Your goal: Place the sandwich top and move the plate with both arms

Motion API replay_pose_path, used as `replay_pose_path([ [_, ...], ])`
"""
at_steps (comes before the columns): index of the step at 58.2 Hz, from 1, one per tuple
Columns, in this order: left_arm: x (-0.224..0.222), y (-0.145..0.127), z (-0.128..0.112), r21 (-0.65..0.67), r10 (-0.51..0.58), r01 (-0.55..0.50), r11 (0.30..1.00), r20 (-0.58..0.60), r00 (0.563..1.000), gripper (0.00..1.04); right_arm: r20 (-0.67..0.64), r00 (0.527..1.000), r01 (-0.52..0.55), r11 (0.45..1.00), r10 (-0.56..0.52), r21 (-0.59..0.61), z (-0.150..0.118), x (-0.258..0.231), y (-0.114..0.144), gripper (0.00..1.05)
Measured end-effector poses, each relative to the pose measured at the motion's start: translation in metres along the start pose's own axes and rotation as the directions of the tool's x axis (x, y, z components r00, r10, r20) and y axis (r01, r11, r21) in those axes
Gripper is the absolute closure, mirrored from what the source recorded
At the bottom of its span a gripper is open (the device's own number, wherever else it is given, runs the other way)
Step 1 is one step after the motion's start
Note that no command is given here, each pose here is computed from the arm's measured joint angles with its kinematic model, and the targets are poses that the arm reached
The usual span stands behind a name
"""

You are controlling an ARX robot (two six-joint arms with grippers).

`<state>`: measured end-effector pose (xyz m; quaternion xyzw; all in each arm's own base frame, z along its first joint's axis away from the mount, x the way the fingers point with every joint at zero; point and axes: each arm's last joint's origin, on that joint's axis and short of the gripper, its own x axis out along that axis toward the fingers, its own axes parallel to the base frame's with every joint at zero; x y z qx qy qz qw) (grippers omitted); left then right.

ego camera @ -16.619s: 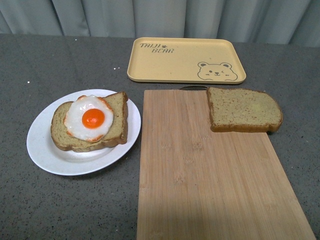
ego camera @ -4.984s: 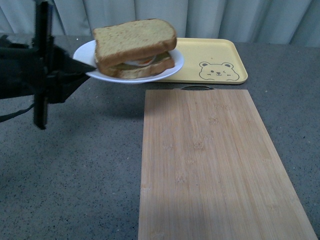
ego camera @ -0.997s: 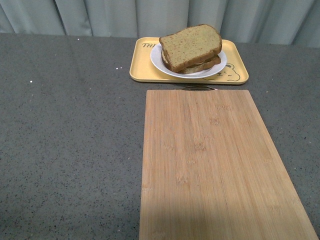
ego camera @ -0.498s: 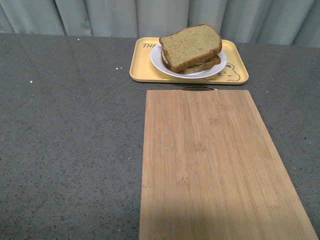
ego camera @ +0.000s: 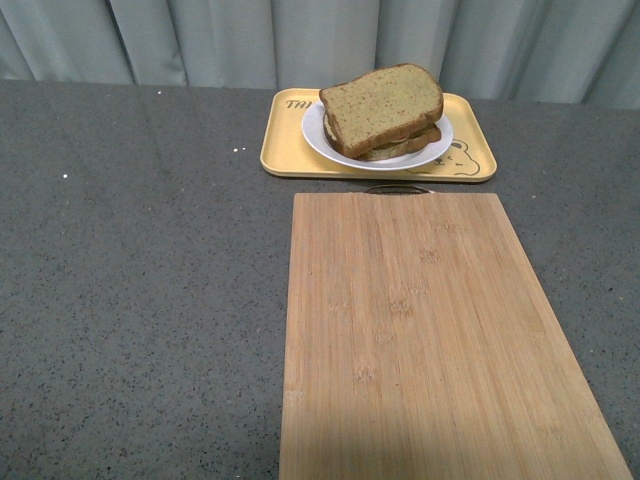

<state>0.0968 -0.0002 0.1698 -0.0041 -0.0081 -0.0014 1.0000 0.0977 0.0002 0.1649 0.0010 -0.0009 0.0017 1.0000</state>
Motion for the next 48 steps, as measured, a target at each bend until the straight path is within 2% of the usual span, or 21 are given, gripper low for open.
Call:
replay_pose_path([
  [8,0.0000,0.0000,0.0000,0.000,0.000,0.000,1.000,0.000,1.000,0.31,0.000,1.000,0.000,1.000,0.000,0.000,-0.0001,0.0000,0.0000,0.09],
  [17,0.0000,0.0000,0.0000,0.000,0.000,0.000,1.000,0.000,1.000,0.06,0.000,1.000,0.000,1.000,0.000,0.000,0.0000,0.0000,0.0000,0.09],
  [48,0.0000,0.0000,0.0000,0.001,0.000,0.000,1.000,0.000,1.000,0.07,0.000,1.000,0.000,1.000,0.000,0.000,0.0000,0.0000,0.0000,0.09],
])
